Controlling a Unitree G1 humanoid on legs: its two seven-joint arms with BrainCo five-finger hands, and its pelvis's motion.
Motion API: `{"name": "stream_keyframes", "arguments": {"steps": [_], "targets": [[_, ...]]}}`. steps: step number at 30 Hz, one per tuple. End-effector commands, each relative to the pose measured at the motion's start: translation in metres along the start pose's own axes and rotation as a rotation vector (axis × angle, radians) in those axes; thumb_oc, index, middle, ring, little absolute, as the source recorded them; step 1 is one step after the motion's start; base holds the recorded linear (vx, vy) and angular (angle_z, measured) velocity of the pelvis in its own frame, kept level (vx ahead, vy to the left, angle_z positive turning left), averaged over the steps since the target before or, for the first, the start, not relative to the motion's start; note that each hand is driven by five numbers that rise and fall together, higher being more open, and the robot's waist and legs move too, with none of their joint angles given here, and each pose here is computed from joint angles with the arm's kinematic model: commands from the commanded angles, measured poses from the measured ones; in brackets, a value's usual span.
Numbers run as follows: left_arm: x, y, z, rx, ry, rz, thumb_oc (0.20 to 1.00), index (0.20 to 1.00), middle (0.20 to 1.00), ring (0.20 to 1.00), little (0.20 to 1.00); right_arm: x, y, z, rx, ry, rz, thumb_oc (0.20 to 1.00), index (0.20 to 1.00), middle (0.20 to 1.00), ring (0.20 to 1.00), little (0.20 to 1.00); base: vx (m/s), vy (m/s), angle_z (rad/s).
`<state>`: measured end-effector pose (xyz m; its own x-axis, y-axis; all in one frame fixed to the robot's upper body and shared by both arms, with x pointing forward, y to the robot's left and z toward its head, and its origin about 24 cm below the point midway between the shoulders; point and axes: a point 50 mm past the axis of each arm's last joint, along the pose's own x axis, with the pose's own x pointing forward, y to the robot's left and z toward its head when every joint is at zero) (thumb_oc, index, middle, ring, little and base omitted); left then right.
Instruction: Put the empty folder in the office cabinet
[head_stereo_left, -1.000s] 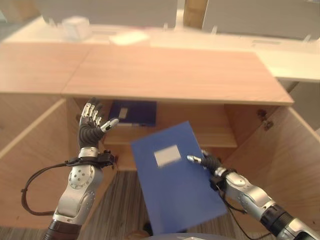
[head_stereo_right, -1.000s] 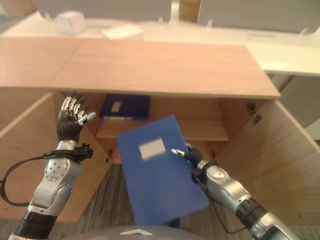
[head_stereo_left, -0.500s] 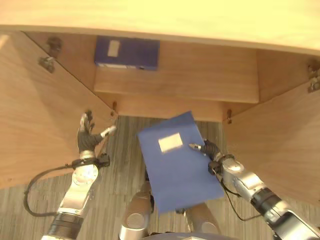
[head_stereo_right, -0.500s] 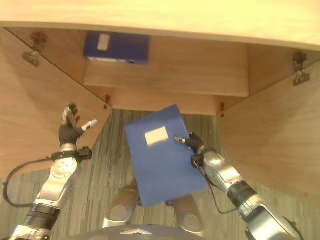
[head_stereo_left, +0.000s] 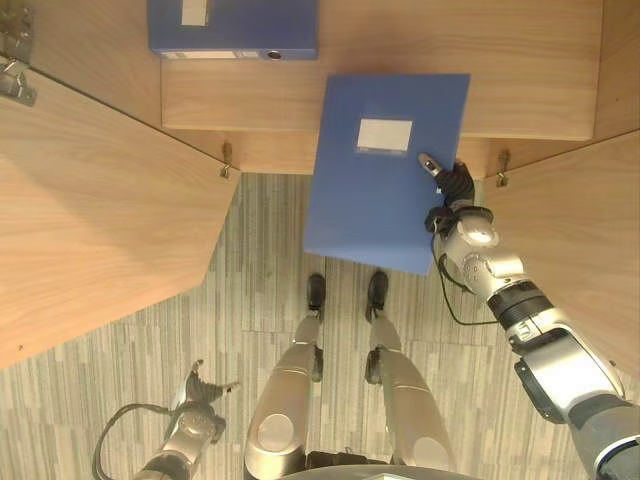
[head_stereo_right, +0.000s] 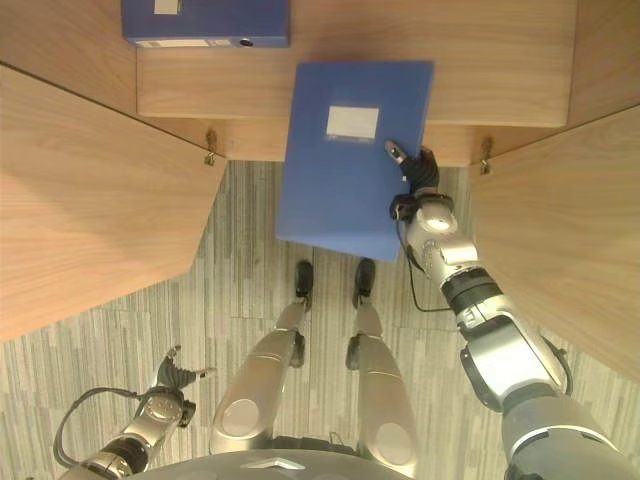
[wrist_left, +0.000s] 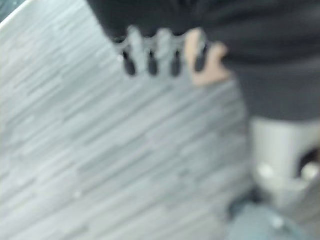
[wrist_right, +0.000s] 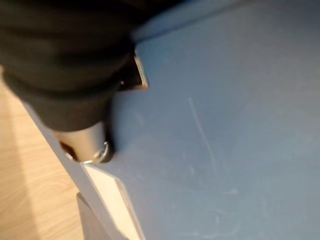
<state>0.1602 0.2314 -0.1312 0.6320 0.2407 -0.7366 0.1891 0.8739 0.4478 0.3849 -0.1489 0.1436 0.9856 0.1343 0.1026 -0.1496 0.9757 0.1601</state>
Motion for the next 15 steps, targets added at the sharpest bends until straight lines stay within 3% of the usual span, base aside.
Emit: {"name": "stream_keyframes", "arguments": {"steps": [1,7,10,15], "targets": [[-0.009,-0.007,-0.025,0.135,0.049,-0.050,1.000,1.000,1.000,1.000,1.000,0.001,0.001,0.016,0.030,-0.079,0.038,0.200,0.200,0.200,0.200,0.200,0.04,0.012,-0.02],[-0.010,-0.013,-0.025,0.157,0.039,-0.069,1.000,1.000,1.000,1.000,1.000,0.009,-0.007,0.036,0.153,-0.160,-0.029,0.200,0.200,0.200,0.200,0.200,0.00,0.000,0.00],[-0.005,-0.011,-0.010,0.156,-0.003,-0.043,1.000,1.000,1.000,1.000,1.000,0.022,-0.047,0.083,0.398,-0.323,-0.321,0.200,0.200,0.200,0.200,0.200,0.00,0.000,0.00],[-0.003,-0.009,0.006,0.177,-0.074,-0.025,1.000,1.000,1.000,1.000,1.000,0.026,-0.069,0.135,0.513,-0.423,-0.444,0.200,0.200,0.200,0.200,0.200,0.00,-0.004,0.03]]}}
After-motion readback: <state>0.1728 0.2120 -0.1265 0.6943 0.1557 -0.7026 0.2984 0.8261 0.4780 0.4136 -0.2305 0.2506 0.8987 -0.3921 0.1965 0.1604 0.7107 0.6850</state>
